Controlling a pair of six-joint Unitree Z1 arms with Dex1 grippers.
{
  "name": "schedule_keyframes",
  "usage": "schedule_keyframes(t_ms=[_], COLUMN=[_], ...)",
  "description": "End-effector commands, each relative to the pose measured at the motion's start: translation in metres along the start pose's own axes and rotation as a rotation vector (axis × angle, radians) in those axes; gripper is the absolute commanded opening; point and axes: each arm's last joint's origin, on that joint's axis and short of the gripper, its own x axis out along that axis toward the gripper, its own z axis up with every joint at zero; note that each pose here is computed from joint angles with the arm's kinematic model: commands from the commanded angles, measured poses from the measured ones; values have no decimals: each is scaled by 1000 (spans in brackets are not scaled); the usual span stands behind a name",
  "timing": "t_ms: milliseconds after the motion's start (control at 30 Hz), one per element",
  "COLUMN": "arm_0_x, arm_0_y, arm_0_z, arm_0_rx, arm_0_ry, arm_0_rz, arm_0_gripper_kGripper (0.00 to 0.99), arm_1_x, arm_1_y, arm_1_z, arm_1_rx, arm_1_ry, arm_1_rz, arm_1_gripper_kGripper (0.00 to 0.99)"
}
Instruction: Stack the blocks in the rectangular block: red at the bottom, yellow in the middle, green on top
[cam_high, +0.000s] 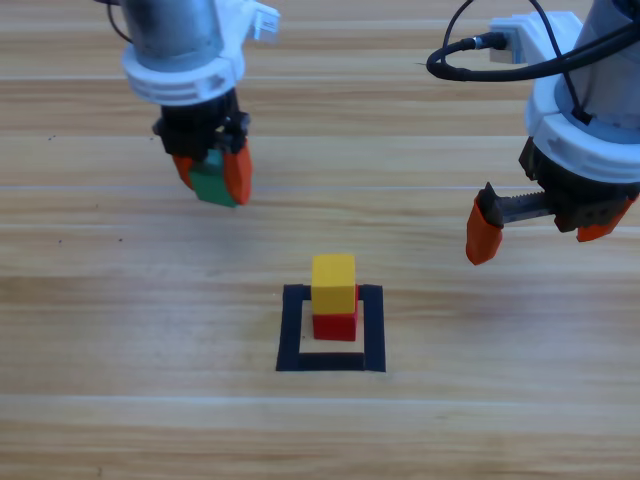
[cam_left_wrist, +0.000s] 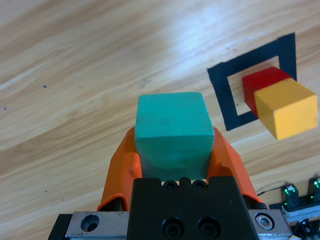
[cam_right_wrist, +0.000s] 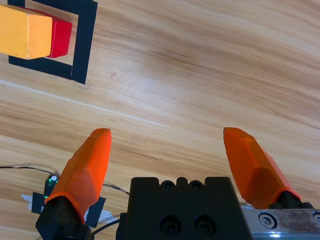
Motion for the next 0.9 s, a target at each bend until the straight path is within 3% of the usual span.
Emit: schedule_keyframes(t_ms=[33,567,900], arm_0_x=[11,-11,-2], arm_0_y=[-27,-46,-75], arm_0_z=[-12,-41,-45], arm_0_rx=[34,-304,-321], arm_0_ry=[53,43,46], arm_0_rz=[-2,-13,2], arm_0_gripper_kGripper=[32,55,55], arm_1_x=[26,29,29], arm_1_y=[-3,-2,-2], arm_1_z=[7,8,7], arm_1_rx=[20,18,18], arm_1_ry=[56,63,64], arm_1_rz=[-16,-20,-19], arm_1_gripper_kGripper=[990,990,990])
